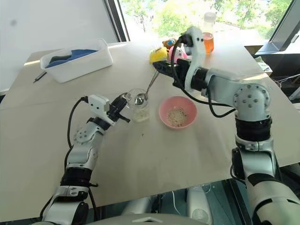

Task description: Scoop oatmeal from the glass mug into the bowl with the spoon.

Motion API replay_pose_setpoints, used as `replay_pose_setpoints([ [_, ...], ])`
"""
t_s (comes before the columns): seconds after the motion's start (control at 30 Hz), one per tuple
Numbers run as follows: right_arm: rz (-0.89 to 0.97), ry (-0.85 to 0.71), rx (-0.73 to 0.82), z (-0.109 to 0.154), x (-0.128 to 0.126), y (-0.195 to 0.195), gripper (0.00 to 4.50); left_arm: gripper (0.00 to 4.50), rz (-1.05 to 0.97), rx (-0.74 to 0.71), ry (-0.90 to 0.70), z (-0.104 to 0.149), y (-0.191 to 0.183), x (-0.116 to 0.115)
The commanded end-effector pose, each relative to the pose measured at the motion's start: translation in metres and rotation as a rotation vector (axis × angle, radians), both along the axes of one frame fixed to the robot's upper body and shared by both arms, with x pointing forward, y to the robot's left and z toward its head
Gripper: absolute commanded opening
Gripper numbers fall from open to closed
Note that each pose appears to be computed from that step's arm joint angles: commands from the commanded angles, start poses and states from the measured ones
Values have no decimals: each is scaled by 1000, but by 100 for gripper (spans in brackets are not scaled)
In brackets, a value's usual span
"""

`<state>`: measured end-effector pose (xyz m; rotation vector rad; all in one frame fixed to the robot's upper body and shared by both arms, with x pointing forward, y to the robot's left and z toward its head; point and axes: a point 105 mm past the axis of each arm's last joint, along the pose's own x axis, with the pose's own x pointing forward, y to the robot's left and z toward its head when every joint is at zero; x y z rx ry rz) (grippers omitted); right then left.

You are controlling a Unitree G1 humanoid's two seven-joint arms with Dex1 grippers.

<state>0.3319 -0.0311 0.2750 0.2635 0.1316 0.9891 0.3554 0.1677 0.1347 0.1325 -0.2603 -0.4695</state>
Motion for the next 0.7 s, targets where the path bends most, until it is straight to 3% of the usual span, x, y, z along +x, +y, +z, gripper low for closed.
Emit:
replay_pose_setpoints([
  [0.03,0,-89,-13,9,-2,5,0,1,23,32,65,-16,6,-3],
  [0.17,20,-114,-29,5,-1,13,0,1,29,26,72,-18,5,-3],
  [0.27,24,-132,-23,7,-1,15,106,0,31,25,77,-19,5,-4],
  [0.4,-26,-176,41,23,7,6,292,0,34,25,84,-21,6,-6],
  [0.63,-129,-226,85,39,23,-13,292,0,29,11,90,-21,7,-7],
  [0.7,-136,-229,84,38,24,-15,297,76,27,6,92,-21,7,-7],
])
